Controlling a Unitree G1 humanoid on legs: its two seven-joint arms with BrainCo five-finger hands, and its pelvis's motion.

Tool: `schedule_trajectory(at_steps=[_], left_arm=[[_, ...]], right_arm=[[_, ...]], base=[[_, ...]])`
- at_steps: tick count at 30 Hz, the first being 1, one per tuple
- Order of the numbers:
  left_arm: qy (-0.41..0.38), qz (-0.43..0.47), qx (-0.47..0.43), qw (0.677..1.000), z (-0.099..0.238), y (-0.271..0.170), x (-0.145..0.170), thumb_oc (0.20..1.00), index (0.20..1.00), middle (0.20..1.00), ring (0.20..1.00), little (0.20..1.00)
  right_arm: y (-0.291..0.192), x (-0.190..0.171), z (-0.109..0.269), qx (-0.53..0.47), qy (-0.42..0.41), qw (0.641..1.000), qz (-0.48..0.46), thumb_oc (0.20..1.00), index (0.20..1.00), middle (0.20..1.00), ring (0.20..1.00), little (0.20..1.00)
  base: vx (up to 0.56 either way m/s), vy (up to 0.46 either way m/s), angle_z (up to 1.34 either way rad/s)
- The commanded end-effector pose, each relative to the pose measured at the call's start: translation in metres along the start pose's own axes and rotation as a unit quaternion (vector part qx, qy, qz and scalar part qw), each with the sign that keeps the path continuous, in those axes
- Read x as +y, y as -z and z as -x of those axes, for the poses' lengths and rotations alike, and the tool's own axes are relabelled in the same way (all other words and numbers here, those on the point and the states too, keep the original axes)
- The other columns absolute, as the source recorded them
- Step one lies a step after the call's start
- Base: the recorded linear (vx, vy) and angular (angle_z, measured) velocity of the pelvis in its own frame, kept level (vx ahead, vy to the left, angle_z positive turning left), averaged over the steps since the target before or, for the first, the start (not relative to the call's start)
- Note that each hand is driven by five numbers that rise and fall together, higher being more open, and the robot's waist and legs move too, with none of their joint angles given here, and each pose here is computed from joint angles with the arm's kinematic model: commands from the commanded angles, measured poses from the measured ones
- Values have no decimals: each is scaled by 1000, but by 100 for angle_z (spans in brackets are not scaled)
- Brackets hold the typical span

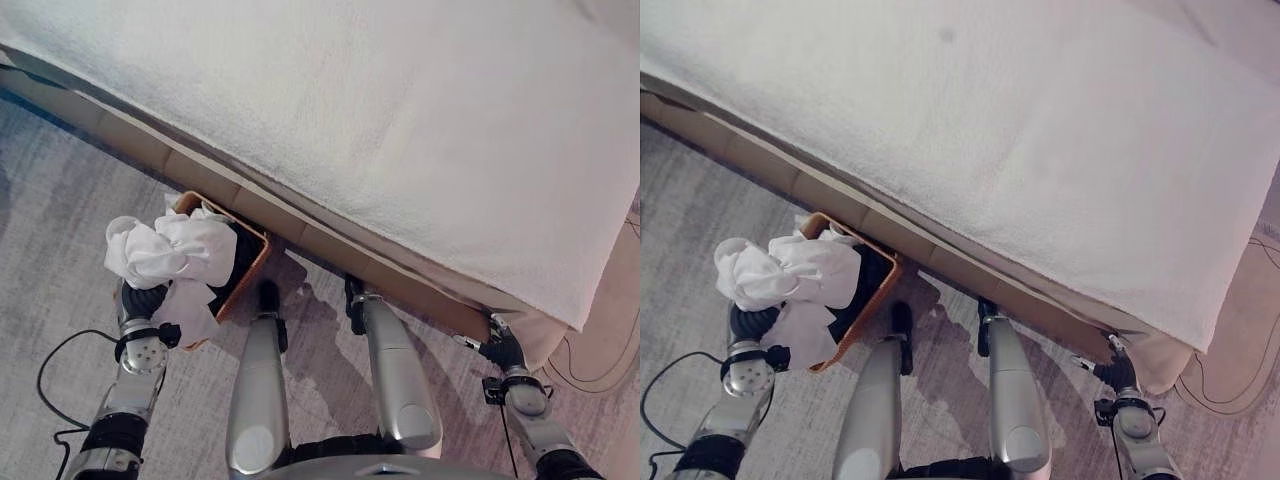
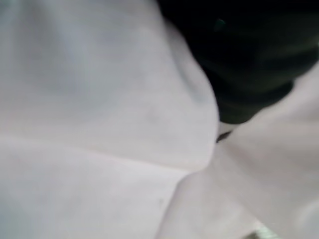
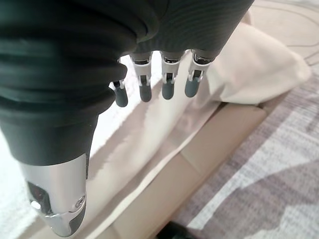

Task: Pick up clothes into the bucket

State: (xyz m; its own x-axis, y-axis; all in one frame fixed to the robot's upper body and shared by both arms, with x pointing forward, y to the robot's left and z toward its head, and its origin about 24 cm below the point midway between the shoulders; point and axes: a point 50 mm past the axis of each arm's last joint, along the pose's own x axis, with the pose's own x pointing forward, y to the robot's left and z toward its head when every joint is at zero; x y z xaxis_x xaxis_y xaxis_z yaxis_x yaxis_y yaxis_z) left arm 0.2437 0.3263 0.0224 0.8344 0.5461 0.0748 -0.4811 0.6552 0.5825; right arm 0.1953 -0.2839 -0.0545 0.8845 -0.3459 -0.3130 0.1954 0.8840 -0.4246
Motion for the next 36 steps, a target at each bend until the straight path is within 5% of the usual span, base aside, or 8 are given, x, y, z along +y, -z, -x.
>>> schedule_trajectory(at_steps=[1, 20, 21, 22, 36], left_arm=[[-60, -23, 14, 998, -13, 5, 30, 200, 200, 200, 200, 200], [-153, -75, 30, 985, -45, -8, 80, 200, 200, 200, 200, 200], [-153, -79, 32, 984, -44, -7, 81, 373, 373, 373, 373, 373], [-155, -83, 34, 984, -44, -7, 81, 1000, 1000, 1000, 1000, 1000], [-144, -104, 48, 983, -38, 0, 77, 1000, 1000, 1000, 1000, 1000]], right_arm=[[-1, -9, 5, -15, 20, 1000, -15, 1000, 1000, 1000, 1000, 1000], [-8, -1, 0, -14, 5, 1000, -6, 1000, 1000, 1000, 1000, 1000], [-9, 0, 0, -16, 4, 1000, -6, 1000, 1000, 1000, 1000, 1000], [-10, 1, -1, -17, 1, 1000, -6, 1000, 1000, 1000, 1000, 1000], [-13, 9, -5, -16, -21, 1000, 0, 1000, 1000, 1000, 1000, 1000]], base=[[0, 0, 0], [-4, -3, -2], [8, 19, -20], [4, 15, 7], [-2, 19, 3]])
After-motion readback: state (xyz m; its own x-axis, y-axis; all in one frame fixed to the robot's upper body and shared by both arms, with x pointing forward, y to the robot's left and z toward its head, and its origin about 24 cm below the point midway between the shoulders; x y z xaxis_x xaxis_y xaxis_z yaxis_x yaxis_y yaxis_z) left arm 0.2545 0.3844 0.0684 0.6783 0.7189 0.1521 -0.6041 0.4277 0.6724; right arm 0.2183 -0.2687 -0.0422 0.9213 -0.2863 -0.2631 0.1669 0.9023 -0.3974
